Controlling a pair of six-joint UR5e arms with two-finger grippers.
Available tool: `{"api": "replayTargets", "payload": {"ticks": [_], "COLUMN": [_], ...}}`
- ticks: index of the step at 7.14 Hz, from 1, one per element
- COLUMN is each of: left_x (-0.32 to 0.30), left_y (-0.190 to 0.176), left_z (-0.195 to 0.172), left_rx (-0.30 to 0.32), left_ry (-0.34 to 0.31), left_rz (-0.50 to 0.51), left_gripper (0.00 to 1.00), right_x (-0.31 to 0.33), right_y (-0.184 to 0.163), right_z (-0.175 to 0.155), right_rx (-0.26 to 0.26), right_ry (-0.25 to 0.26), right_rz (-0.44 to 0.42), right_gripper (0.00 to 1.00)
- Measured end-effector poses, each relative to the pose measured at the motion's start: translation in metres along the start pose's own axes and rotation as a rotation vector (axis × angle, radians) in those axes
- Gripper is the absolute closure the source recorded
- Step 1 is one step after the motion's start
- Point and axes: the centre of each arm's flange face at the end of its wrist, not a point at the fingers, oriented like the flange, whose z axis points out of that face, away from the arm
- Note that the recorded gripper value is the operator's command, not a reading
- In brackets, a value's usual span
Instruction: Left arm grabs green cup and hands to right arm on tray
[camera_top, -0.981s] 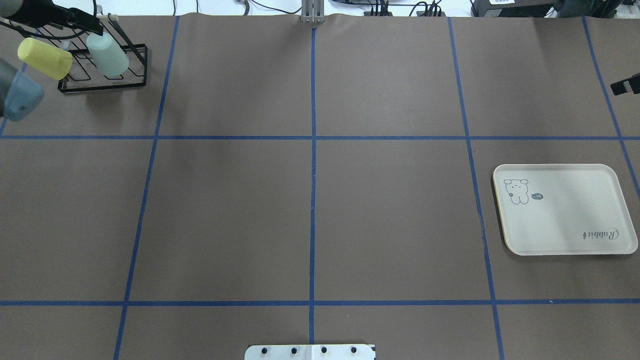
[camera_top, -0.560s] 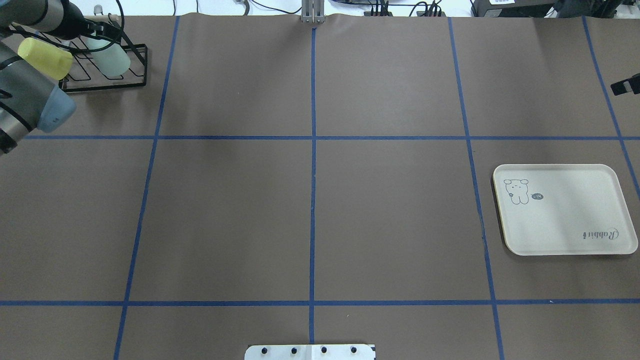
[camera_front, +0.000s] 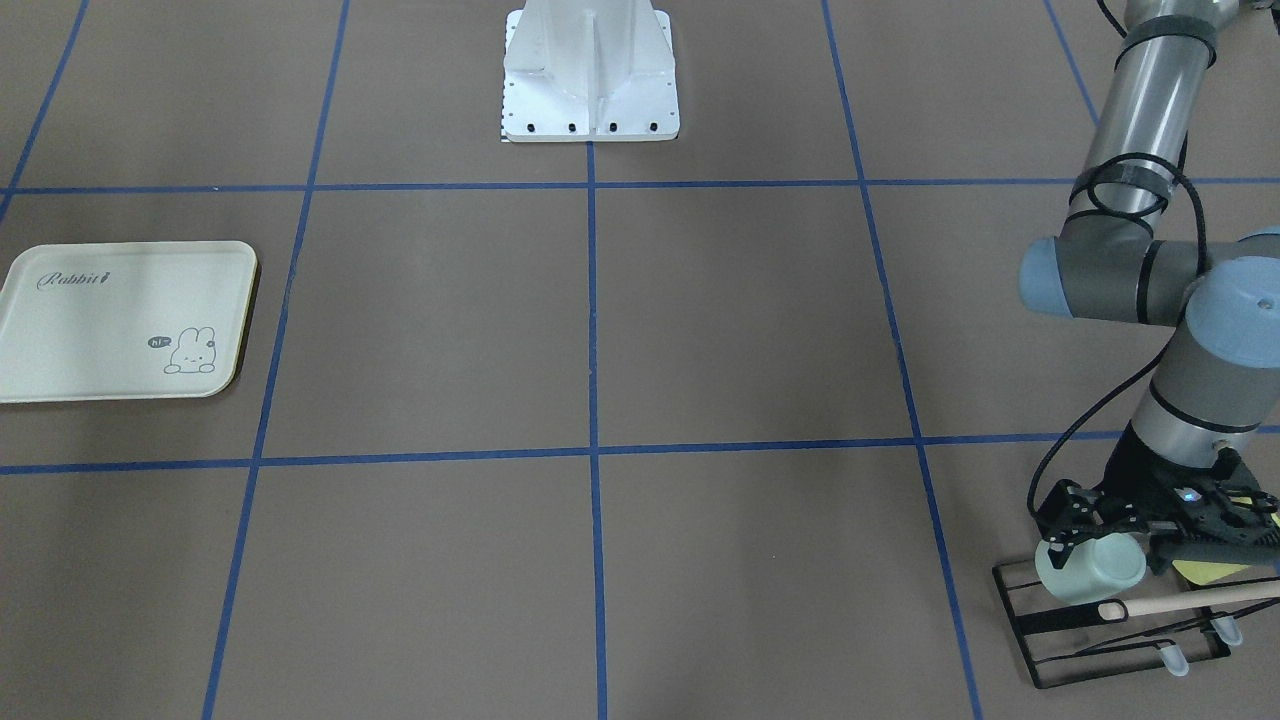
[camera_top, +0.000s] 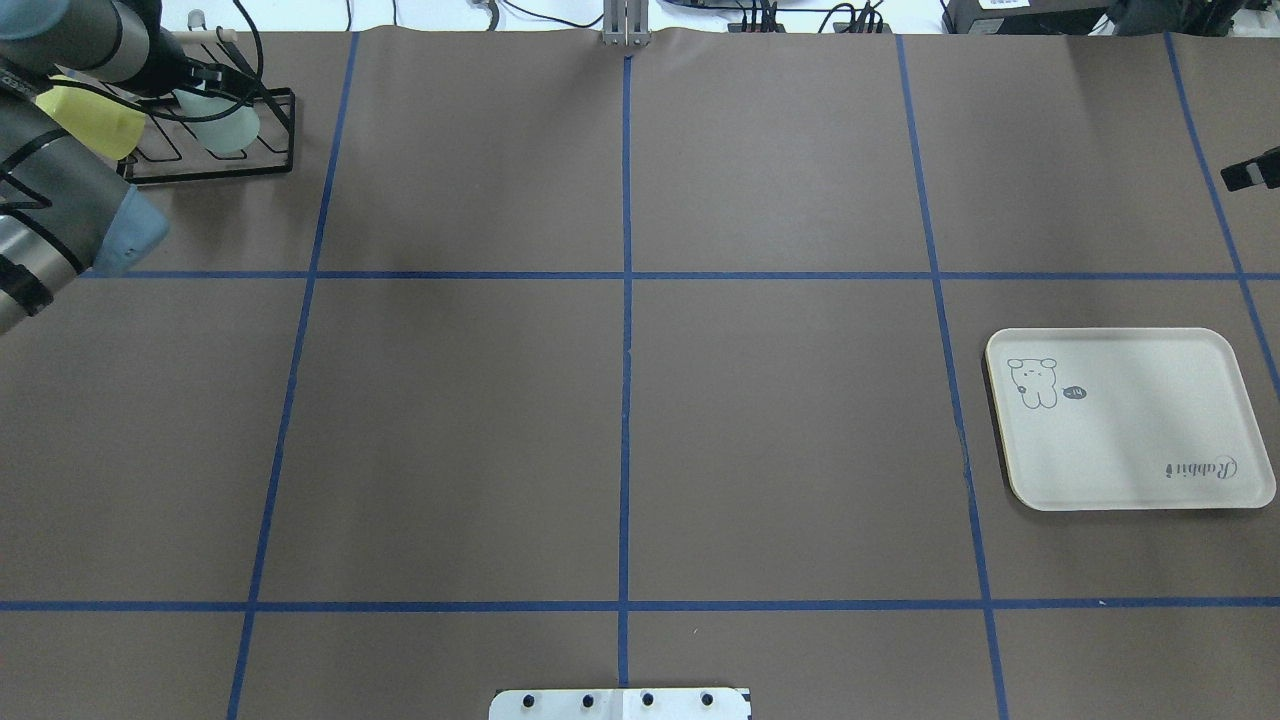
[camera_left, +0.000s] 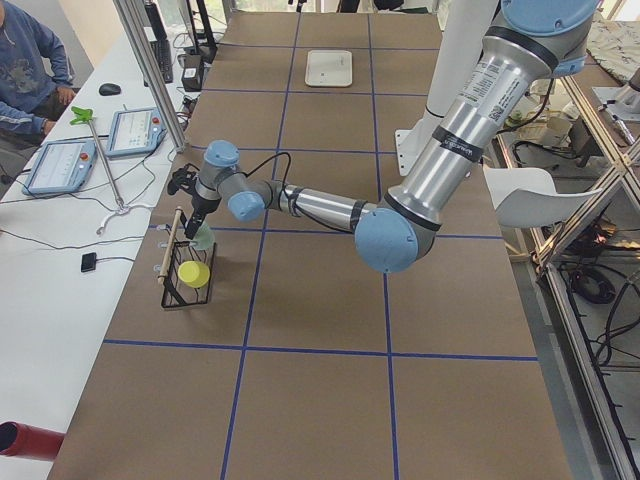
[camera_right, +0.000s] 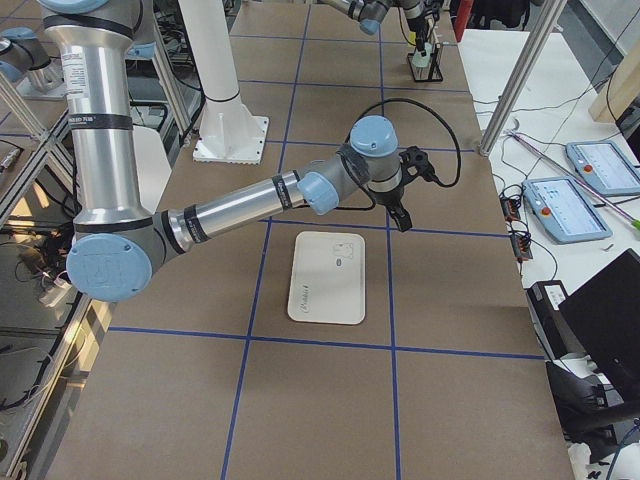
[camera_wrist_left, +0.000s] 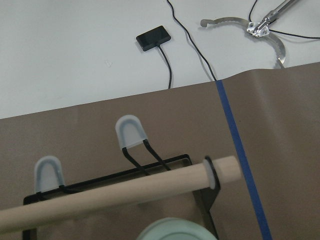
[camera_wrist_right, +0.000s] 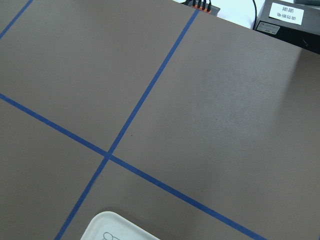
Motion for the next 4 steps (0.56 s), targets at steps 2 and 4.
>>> {"api": "replayTargets", "payload": {"ticks": [2,4], "left_x": [0.0021,0.0013], "left_y": [0.0022,0.0047], "left_z": [0.0022,0.0037], "left_rx": [-0.005,-0.008], "left_ry": [0.001,0.000], "left_rz": [0.002,0.002], "left_gripper": [0.00,0.05], "right_x": [0.0002,0.0000], "right_y": [0.0000,0.0000], "right_z": [-0.0001,0.0002], "right_rx": [0.000,0.000], "right_ry": [0.000,0.000], "right_rz": [0.000,0.000], "right_gripper": [0.00,0.00]}}
